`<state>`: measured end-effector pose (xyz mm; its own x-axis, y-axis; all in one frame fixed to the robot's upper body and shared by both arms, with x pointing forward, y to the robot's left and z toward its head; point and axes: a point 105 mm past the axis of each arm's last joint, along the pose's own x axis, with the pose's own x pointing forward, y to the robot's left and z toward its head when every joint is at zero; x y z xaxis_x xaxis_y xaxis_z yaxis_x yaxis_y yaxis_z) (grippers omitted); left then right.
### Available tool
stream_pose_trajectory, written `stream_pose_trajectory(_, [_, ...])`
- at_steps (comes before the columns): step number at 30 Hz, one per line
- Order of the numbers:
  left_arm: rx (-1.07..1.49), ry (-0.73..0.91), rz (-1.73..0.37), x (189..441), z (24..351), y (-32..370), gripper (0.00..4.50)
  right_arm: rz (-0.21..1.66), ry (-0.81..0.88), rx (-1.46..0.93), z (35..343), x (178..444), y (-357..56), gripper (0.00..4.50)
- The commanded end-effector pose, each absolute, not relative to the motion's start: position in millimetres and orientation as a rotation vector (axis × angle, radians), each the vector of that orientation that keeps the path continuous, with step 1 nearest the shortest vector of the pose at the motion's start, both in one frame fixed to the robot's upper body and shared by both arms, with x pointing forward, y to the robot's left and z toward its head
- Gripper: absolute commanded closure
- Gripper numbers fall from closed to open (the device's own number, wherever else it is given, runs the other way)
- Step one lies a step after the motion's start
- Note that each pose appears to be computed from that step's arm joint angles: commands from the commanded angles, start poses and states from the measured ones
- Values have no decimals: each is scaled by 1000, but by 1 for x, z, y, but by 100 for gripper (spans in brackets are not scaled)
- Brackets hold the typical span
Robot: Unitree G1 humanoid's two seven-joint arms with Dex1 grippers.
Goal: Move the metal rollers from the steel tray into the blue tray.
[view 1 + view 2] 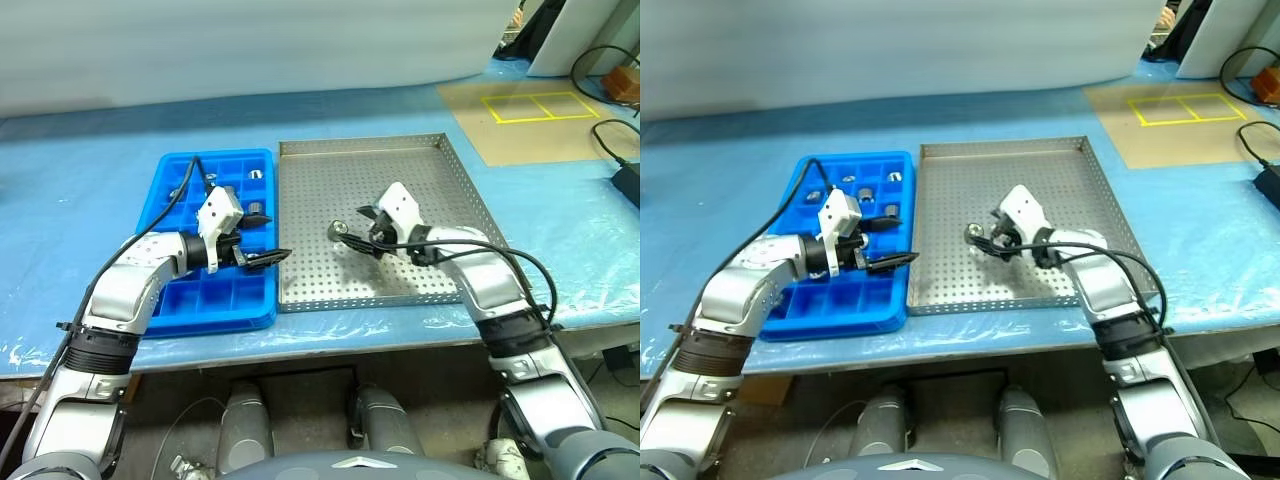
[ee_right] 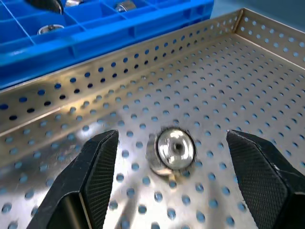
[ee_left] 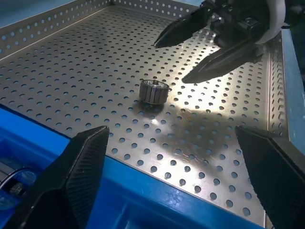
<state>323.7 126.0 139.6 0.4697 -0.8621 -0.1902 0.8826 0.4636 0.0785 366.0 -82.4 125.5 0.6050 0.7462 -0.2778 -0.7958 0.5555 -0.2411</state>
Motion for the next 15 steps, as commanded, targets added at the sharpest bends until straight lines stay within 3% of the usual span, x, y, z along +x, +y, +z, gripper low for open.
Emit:
stream_pose_trajectory(1, [198, 85, -1078, 323, 152, 124, 2, 955, 100, -391, 133, 373, -66, 78])
stream_pose_trajectory(15, [199, 89, -1063, 312, 156, 131, 2, 969, 183, -349, 99, 389, -53, 78])
